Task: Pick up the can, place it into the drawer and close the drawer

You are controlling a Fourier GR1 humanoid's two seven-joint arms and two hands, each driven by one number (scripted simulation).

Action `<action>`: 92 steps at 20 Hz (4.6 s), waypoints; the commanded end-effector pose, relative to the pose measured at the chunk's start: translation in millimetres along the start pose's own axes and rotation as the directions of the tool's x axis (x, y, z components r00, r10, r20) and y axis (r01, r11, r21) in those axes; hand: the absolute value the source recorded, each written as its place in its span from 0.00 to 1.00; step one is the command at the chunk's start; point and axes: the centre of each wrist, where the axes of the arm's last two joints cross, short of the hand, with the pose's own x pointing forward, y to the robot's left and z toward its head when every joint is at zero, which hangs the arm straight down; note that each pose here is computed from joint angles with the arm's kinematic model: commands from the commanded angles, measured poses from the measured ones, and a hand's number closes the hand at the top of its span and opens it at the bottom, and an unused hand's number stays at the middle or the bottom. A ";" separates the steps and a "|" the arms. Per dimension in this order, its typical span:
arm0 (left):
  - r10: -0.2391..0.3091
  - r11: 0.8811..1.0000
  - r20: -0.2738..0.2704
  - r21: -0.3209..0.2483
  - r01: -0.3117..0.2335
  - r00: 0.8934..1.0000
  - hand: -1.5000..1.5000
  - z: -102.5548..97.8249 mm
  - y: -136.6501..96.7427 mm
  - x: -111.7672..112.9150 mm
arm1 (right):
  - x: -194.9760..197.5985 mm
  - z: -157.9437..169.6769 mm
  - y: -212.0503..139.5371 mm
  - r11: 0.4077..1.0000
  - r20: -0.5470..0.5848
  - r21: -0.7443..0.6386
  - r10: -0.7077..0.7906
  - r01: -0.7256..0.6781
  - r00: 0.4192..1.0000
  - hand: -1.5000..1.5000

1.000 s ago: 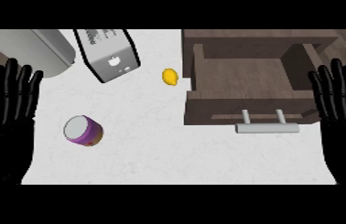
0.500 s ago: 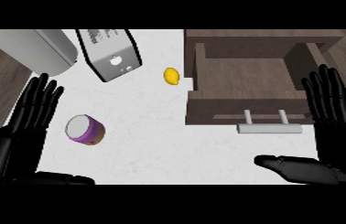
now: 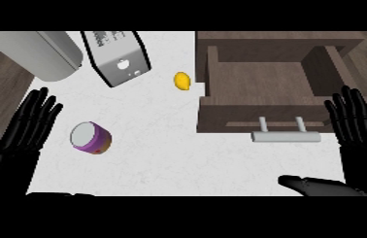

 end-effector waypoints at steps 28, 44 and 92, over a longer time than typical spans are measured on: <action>0.032 0.995 -0.116 0.096 -0.021 0.993 0.00 -7.3 14.6 -96.6 | -17.8 34.4 -41.3 1.000 -0.014 -0.009 0.019 -0.019 1.000 0.00; -0.007 0.986 -0.162 0.162 0.033 0.987 0.00 -21.6 48.3 -149.1 | -9.9 27.0 -38.0 1.000 -0.004 -0.012 0.015 -0.015 1.000 0.00; 0.050 0.986 -0.218 0.166 -0.013 0.975 0.00 -38.6 52.4 -247.3 | -3.3 39.8 -42.9 1.000 0.007 -0.006 0.023 -0.023 1.000 0.00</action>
